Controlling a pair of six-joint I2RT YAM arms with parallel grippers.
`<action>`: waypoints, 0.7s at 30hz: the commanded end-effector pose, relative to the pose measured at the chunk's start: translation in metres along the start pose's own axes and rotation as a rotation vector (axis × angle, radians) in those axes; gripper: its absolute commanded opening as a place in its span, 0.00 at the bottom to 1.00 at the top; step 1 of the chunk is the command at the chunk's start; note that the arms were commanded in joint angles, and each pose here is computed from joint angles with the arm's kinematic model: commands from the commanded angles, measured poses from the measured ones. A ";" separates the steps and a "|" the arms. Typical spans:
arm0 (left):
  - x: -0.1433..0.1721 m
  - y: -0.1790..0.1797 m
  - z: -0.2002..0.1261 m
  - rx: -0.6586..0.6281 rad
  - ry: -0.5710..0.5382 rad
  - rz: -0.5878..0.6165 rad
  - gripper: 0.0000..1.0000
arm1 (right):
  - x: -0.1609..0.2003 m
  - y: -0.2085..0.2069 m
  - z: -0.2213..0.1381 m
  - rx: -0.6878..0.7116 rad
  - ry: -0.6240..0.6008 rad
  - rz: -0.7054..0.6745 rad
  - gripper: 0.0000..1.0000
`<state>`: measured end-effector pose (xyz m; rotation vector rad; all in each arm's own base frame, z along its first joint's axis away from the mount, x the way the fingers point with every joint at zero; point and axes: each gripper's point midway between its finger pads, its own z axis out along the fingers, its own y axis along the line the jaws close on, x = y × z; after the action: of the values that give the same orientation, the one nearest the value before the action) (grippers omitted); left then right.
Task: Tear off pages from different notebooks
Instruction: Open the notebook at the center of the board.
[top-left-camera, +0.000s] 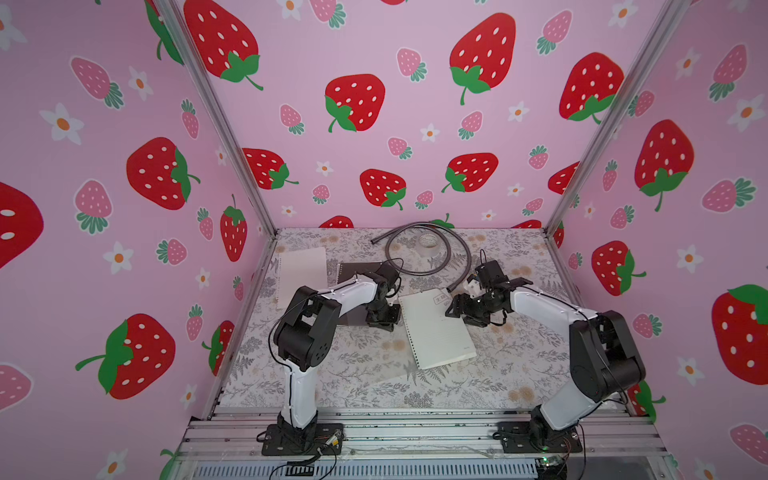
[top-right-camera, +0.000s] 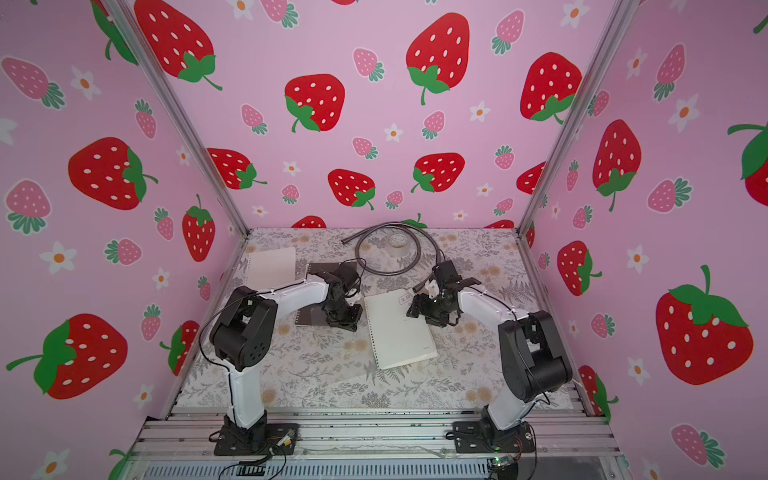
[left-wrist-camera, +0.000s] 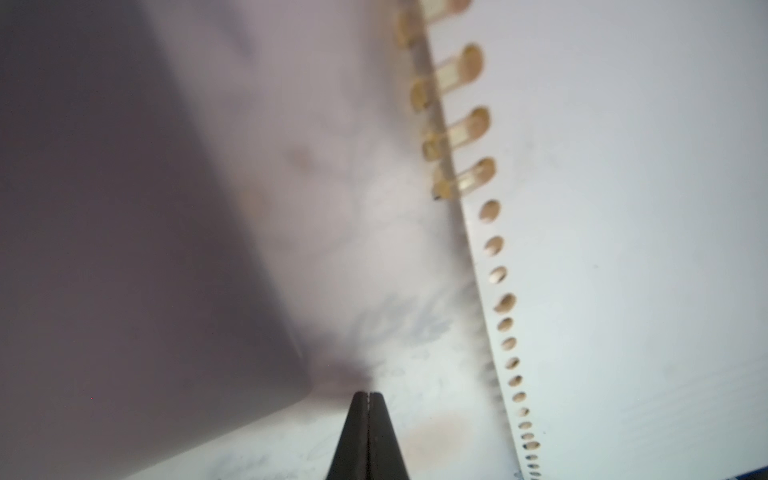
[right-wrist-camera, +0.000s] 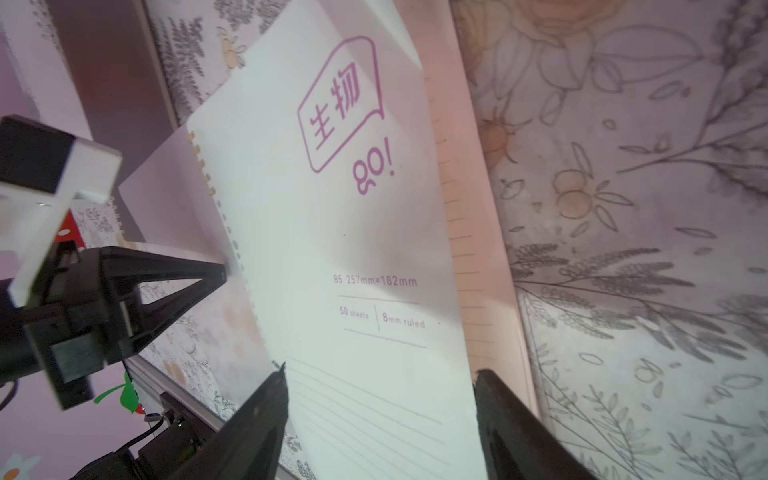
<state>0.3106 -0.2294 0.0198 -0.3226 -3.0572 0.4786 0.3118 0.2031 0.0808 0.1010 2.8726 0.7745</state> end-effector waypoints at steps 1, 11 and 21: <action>-0.003 -0.003 -0.008 -0.010 -0.011 0.020 0.00 | 0.001 0.030 -0.017 -0.064 -0.003 -0.070 0.72; -0.008 -0.001 -0.020 -0.022 -0.058 0.023 0.00 | 0.018 0.095 -0.022 -0.314 0.094 -0.193 0.65; -0.030 0.036 -0.114 -0.048 -0.344 -0.130 0.00 | 0.041 0.146 -0.018 -0.408 0.181 -0.350 0.63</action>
<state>0.3455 -0.1951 0.0944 -0.1801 -3.3023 0.5520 0.2761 0.3075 0.1411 -0.4087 2.7712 1.2328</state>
